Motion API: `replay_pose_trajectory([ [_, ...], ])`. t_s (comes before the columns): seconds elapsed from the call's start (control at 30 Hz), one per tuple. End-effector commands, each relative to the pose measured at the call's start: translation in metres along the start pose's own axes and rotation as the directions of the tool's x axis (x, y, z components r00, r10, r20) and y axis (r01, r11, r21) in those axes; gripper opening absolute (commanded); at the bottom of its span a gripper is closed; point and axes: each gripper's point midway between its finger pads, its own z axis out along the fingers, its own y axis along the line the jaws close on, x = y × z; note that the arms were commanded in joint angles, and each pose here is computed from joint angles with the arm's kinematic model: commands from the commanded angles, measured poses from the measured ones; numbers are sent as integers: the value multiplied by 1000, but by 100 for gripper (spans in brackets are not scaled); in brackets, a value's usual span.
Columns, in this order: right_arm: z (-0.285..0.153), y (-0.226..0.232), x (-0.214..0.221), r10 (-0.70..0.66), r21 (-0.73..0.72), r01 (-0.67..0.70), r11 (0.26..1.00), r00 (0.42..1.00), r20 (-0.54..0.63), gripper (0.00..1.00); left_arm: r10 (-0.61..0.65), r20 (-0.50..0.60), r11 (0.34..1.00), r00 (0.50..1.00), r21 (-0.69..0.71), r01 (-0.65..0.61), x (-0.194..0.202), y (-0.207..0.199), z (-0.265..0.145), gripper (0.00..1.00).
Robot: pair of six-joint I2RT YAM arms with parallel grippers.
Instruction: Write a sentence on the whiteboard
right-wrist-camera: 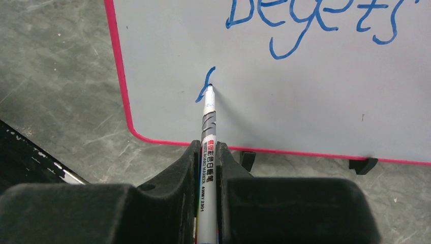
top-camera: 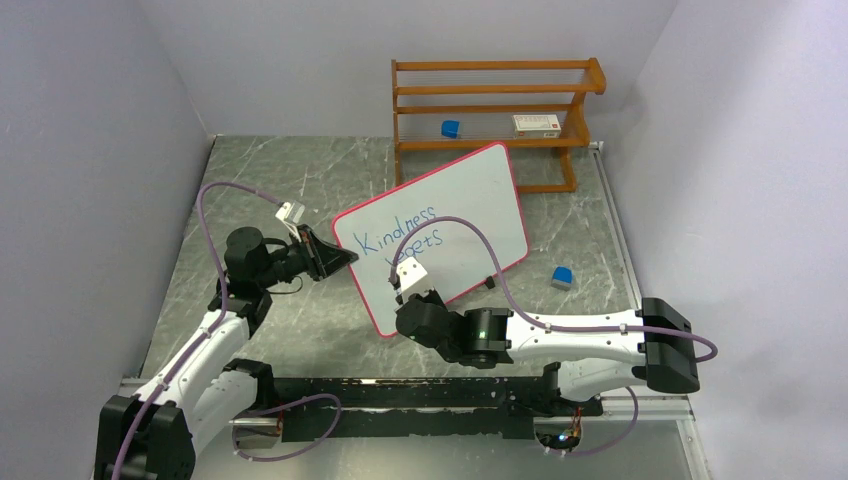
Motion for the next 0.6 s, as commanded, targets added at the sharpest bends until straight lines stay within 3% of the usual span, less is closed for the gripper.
replay_pose_trajectory([
  [0.0, -1, -7, -10, 48, 42, -49, 998, 998, 42, 0, 22, 15, 1000, 1000, 15, -22, -7, -6, 1, 5],
  [0.57, -5, 1, -6, 31, -22, -31, 999, 999, 21, 0, 26, 18, 1000, 1000, 10, -26, -8, -5, 1, 5],
])
